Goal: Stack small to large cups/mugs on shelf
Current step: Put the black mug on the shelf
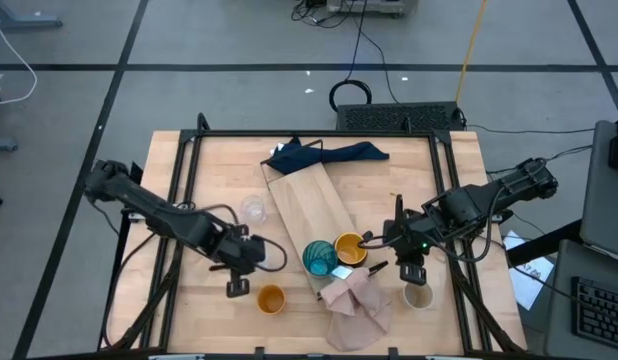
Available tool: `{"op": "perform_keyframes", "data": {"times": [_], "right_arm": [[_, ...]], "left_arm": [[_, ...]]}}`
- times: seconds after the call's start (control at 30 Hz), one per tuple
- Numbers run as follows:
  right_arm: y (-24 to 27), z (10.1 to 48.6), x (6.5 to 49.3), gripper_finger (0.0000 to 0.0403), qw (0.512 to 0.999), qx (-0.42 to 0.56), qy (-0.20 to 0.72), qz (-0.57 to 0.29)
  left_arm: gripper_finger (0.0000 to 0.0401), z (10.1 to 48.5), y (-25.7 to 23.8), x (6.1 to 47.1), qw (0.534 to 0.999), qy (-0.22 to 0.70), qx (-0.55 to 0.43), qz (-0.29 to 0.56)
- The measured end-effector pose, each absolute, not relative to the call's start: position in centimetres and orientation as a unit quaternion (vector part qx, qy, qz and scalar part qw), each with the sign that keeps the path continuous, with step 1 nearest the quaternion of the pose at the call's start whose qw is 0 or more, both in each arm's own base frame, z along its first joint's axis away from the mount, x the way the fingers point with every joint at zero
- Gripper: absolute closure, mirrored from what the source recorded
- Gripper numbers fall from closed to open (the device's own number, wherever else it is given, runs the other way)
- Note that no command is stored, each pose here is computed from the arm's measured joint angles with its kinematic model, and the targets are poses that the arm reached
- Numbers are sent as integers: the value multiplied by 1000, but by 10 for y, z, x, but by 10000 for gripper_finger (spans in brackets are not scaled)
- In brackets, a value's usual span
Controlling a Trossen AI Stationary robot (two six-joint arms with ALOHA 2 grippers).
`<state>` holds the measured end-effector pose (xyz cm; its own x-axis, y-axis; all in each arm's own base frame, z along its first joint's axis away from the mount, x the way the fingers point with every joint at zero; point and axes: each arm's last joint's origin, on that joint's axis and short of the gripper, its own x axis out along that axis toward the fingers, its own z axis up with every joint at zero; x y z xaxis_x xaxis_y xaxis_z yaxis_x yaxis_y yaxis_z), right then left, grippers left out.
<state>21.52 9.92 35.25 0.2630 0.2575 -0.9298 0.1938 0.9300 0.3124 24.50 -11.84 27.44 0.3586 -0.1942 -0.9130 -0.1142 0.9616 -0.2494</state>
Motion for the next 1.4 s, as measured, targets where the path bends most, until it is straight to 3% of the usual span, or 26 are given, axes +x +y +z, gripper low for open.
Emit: {"op": "perform_keyframes", "data": {"times": [0.37,0.6,0.73,0.83,0.97,1.07,1.4], "right_arm": [[80,358,236,293,817,191,542,38],[69,356,235,293,807,181,561,23],[67,351,225,293,775,178,607,14],[65,341,222,293,746,192,637,30],[59,329,219,293,715,246,651,74],[58,318,220,293,690,295,650,122],[41,291,234,293,641,468,535,290]], "left_arm": [[397,404,-109,243,911,370,-169,-68],[398,450,-99,236,952,277,-126,-28],[398,460,-94,236,960,252,-114,-36],[398,467,-93,249,964,212,-128,-100],[398,483,-94,251,963,146,-139,-182],[398,482,-93,250,959,158,-142,-188],[398,485,-103,260,950,124,-140,-250]]}}
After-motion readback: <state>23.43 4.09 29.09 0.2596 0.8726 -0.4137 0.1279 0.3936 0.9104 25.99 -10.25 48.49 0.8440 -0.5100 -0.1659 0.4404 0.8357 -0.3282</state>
